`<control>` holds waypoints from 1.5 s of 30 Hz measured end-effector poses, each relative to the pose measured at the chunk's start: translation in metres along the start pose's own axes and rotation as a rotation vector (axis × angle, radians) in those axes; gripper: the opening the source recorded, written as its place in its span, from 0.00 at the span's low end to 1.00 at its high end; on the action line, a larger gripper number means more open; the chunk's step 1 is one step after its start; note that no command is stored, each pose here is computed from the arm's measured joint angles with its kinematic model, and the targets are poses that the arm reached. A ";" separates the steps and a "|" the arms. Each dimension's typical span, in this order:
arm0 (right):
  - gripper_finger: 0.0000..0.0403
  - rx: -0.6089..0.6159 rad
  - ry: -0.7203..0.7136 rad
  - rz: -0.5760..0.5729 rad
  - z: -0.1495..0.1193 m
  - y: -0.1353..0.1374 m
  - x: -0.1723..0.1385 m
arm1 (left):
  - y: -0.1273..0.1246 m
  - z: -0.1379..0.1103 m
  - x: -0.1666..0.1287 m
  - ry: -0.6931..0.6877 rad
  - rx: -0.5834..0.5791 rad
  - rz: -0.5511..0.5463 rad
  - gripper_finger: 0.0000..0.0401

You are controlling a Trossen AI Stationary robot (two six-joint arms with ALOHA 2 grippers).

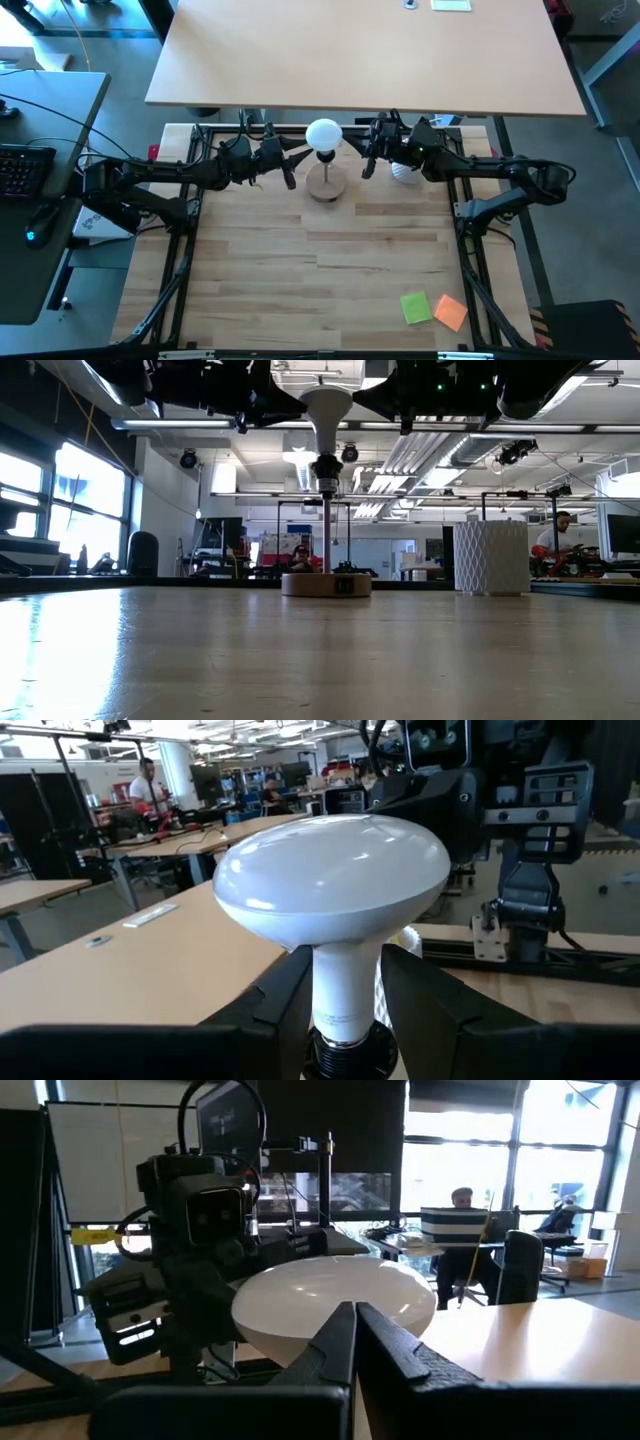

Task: Screw lightbulb
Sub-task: Insert the lightbulb into the lamp

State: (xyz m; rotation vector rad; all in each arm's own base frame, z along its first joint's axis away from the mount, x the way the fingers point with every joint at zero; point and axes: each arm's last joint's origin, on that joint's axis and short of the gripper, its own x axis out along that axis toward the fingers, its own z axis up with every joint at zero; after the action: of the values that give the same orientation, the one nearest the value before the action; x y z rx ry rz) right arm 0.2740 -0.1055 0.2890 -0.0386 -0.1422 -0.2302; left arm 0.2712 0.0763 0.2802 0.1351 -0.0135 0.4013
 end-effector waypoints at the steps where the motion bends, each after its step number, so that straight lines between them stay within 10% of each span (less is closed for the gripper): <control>1: 0.01 0.000 0.000 -0.016 0.000 0.000 0.000 | 0.000 0.000 0.000 0.000 -0.003 0.000 0.29; 16: 0.00 -0.021 0.004 -0.154 0.001 0.001 -0.001 | 0.005 0.006 -0.014 0.078 0.020 0.124 0.29; 28: 0.00 -0.103 -0.039 0.001 0.006 0.020 0.001 | 0.031 0.004 -0.004 -0.011 0.009 0.063 0.29; 45: 0.00 -0.030 -0.021 -0.211 0.004 -0.016 -0.004 | 0.031 0.004 -0.001 -0.044 -0.095 0.040 0.29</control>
State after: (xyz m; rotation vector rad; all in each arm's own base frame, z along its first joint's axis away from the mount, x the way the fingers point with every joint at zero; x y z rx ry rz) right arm 0.2659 -0.1202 0.2928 -0.0559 -0.1636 -0.4423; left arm 0.2586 0.1033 0.2879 0.0502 -0.0787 0.4371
